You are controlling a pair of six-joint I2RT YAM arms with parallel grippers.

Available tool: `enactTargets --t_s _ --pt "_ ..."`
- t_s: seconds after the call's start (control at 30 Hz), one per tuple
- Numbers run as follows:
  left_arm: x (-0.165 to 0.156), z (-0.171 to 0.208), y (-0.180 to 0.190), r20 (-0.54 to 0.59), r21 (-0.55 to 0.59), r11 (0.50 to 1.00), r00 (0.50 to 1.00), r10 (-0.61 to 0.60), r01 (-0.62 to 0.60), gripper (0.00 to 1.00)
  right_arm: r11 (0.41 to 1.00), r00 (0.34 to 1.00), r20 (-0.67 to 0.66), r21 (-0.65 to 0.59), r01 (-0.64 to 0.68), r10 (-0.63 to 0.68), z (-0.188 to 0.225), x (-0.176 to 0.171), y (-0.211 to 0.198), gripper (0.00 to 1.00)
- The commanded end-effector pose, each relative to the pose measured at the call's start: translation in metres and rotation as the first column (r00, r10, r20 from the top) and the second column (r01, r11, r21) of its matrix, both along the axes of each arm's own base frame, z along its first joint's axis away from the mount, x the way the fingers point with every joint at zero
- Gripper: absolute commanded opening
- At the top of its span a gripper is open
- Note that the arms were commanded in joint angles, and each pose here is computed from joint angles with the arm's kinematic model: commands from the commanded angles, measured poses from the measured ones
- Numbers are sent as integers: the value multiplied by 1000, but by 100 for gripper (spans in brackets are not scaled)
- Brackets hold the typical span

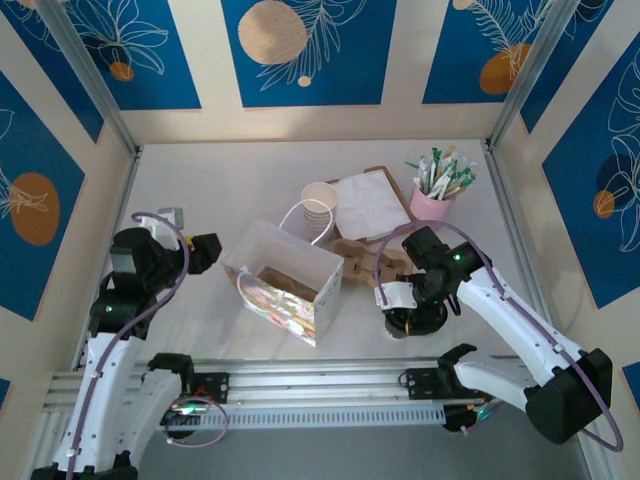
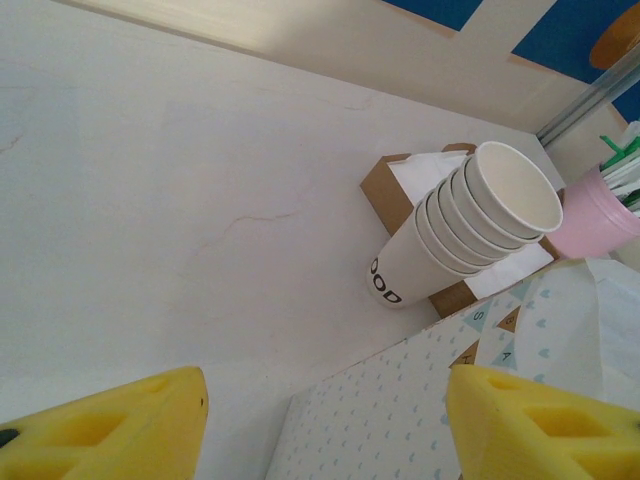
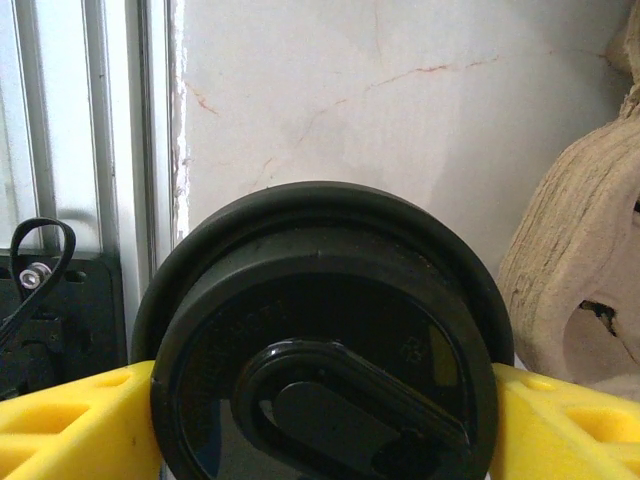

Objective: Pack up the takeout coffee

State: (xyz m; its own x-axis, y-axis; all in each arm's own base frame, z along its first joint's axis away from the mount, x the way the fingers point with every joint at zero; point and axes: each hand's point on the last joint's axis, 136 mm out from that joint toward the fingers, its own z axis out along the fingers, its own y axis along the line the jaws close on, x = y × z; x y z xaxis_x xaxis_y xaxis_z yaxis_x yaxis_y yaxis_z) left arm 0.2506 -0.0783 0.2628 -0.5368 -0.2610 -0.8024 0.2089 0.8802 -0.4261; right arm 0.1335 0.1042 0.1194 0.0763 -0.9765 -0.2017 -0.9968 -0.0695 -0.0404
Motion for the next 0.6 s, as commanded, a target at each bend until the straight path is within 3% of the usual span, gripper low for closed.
enactTargets --t_s 0.0,0.2,0.57 --pt "2 -2 1 3 17 1000 1000 1 -1 64 1000 998 -58 -14 11 -11 -4 -12 -3 80" --pt "3 -3 0 -5 17 1000 1000 -1 1 64 998 1000 -9 63 19 -18 13 -2 10 79" --pt "4 -4 3 -10 22 1000 1000 16 -16 64 999 999 -48 33 25 -23 0 -8 6 79"
